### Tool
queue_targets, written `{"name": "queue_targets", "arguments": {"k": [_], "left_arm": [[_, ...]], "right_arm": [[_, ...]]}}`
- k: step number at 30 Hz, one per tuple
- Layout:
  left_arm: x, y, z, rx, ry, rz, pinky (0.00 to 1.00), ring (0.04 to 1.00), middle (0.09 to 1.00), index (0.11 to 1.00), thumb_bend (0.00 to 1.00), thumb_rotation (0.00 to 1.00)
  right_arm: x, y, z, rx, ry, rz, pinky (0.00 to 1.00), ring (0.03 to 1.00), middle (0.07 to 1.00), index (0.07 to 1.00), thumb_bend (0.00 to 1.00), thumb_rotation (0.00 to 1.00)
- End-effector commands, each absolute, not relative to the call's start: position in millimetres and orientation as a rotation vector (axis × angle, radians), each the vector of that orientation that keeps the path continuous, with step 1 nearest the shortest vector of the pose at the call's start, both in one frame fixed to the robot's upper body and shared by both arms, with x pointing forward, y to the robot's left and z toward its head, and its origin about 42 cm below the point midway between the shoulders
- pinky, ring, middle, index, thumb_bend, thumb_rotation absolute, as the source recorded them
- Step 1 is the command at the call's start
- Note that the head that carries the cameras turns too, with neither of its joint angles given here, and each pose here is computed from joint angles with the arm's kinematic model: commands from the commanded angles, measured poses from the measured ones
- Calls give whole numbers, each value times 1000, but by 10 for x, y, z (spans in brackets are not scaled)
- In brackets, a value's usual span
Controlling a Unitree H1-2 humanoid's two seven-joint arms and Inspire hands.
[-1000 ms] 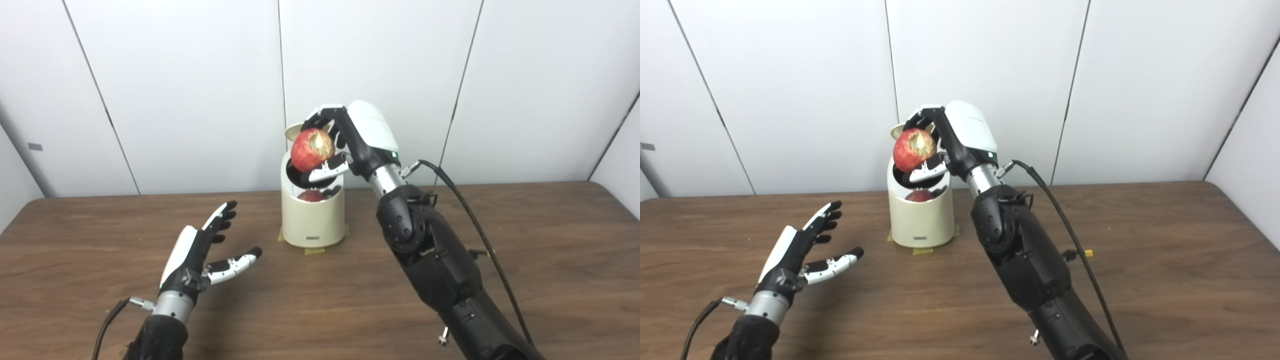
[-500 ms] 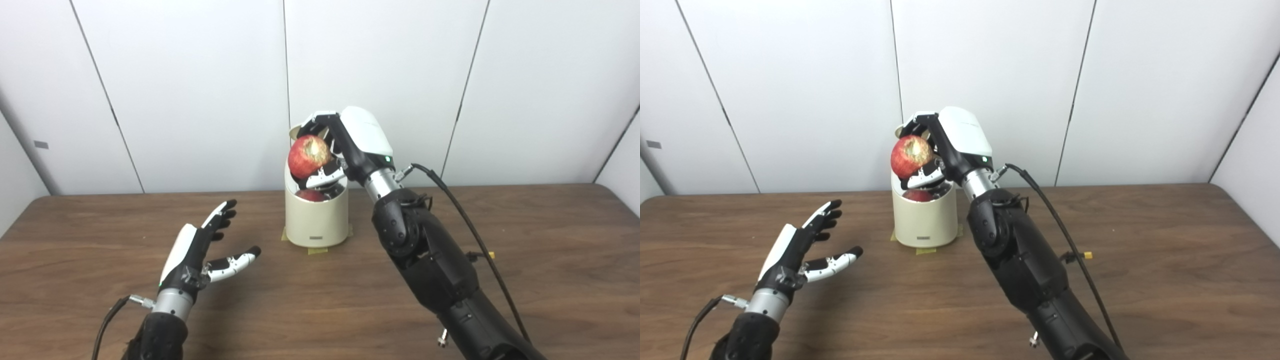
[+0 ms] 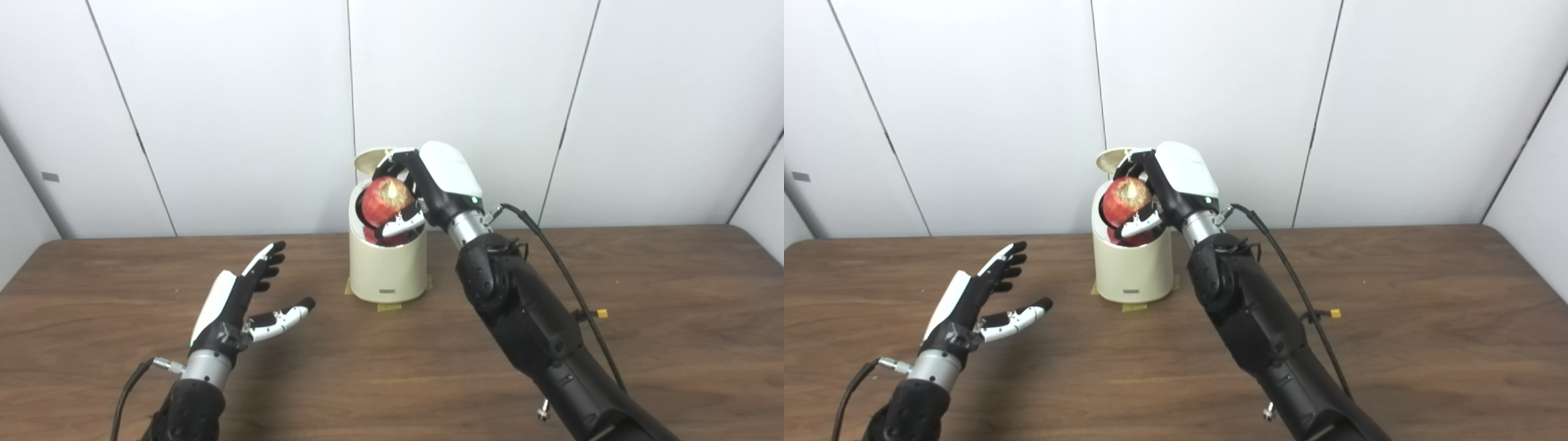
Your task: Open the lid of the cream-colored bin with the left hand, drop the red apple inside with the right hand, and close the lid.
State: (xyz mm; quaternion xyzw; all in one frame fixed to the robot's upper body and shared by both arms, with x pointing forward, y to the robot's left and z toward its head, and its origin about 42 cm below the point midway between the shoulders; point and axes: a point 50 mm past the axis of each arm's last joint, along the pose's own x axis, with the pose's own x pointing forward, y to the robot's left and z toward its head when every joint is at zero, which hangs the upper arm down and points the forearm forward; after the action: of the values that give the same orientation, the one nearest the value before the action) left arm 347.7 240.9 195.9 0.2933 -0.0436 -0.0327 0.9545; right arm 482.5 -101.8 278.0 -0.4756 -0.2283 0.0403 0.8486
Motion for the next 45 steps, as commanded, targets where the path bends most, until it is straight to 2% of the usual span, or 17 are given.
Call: {"name": "queue_targets", "arguments": {"k": [1,9,14,16,17,18,19,21,22,23,25,27,28,29,31,35,45], "left_arm": [[3574,2415,2190,609,-184,-52,832,874,909,943,584,178],[3580,2405,2221,614,-179,-56,837,878,919,949,578,172],[3570,2404,2205,604,-180,-57,839,878,917,951,584,165],[3568,2404,2198,597,-182,-56,845,878,916,959,586,160],[3568,2405,2196,594,-183,-56,849,879,916,963,586,158],[3568,2406,2194,593,-185,-56,853,880,917,967,586,157],[3568,2407,2192,594,-185,-56,848,877,915,969,585,155],[3561,2400,2194,594,-185,-56,845,873,914,971,586,162],[3558,2397,2195,594,-183,-56,843,874,915,972,585,163],[3556,2395,2196,593,-182,-56,845,877,916,972,585,166],[3553,2395,2196,596,-178,-53,854,883,915,972,587,170],[3551,2397,2197,599,-177,-50,859,886,913,971,589,171],[3550,2399,2196,601,-176,-48,866,889,910,969,591,170],[3550,2401,2196,602,-176,-47,868,890,910,969,591,170],[3548,2404,2195,603,-178,-48,863,886,910,970,588,164],[3545,2410,2201,598,-177,-52,862,887,915,973,584,162],[3545,2401,2184,598,-171,-45,874,893,913,973,598,159]], "right_arm": [[4889,-963,3151,-998,-600,41,323,392,508,506,496,0],[4956,-967,3174,-984,-590,25,322,399,516,501,497,0],[4959,-969,3182,-1009,-588,8,318,402,513,529,495,0],[4956,-971,3183,-1033,-573,5,341,405,518,530,505,0],[4954,-971,3183,-1041,-565,8,285,401,517,511,512,0],[4951,-970,3185,-1050,-558,14,228,321,491,498,524,0],[4948,-969,3187,-1060,-552,19,223,312,483,495,528,1],[4936,-972,3193,-1074,-542,29,284,389,439,525,525,4],[4927,-972,3197,-1080,-535,33,490,558,591,507,524,86],[4920,-972,3200,-1083,-530,36,593,633,656,501,524,114],[4905,-970,3201,-1090,-525,40,718,713,720,497,524,139],[4893,-970,3203,-1096,-522,43,731,719,726,496,524,145],[4888,-970,3204,-1099,-523,45,718,709,715,592,720,172],[4885,-971,3205,-1100,-523,46,708,705,711,625,787,180],[4882,-969,3206,-1099,-523,49,713,714,710,651,839,184],[4882,-963,3209,-1093,-531,49,710,745,713,633,860,177],[4879,-974,3203,-1079,-539,49,692,748,685,597,846,140]]}}
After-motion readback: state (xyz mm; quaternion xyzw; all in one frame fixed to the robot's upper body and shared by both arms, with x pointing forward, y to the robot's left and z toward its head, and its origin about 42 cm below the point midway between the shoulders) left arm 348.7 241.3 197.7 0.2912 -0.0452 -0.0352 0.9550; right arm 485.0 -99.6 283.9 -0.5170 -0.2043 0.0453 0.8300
